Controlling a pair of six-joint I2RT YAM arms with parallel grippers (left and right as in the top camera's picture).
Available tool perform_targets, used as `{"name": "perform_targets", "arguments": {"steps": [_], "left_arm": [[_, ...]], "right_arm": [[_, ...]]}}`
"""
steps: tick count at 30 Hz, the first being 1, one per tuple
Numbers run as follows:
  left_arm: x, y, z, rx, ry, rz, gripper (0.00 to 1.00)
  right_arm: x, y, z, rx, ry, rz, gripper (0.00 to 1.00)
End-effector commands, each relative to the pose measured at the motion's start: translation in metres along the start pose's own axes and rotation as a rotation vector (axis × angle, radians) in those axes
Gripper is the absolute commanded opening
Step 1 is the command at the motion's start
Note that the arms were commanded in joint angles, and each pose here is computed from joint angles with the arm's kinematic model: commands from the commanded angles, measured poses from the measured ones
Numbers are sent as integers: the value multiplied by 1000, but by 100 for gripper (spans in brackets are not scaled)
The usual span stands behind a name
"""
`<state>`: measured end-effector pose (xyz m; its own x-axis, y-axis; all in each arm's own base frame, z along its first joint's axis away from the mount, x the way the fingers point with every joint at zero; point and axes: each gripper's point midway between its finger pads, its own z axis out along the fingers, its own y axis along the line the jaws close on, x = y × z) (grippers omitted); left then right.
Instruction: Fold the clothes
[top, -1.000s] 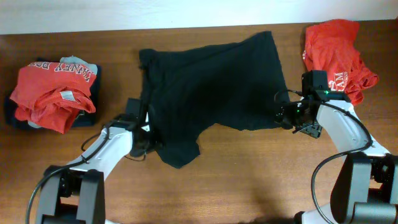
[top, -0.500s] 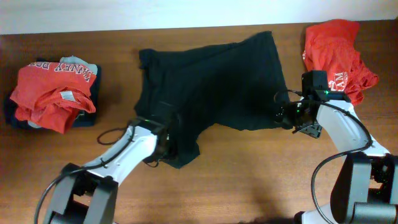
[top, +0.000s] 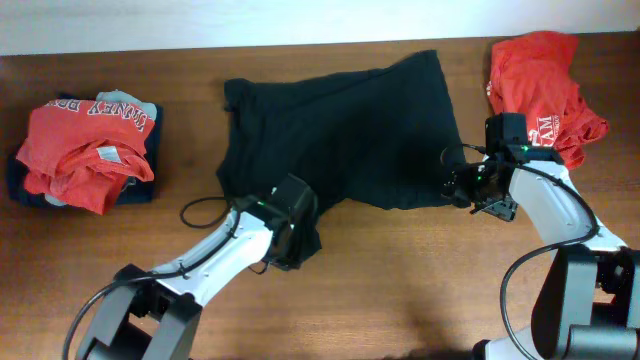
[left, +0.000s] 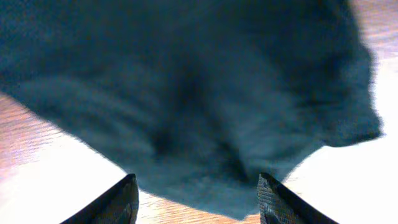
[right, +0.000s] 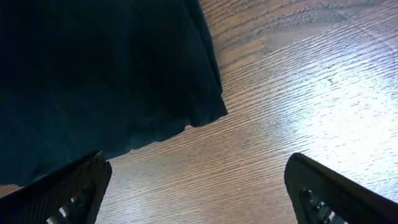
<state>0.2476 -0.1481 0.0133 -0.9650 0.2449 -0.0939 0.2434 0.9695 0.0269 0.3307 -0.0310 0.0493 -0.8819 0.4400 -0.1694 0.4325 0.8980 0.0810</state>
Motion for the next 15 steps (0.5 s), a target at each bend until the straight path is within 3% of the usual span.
{"name": "perform_targets", "arguments": {"steps": [1,9,15], "left_arm": [[0,-14,-1,33,-2,97,61],[5,-16,17,27,41,137,61],[12,-20,25,44,85,154,46]], "right_arm": [[2,-2,5,4,13,-7,93],[2,-2,5,5,13,-7,93],[2,-3,5,7,12,-7,93]]}}
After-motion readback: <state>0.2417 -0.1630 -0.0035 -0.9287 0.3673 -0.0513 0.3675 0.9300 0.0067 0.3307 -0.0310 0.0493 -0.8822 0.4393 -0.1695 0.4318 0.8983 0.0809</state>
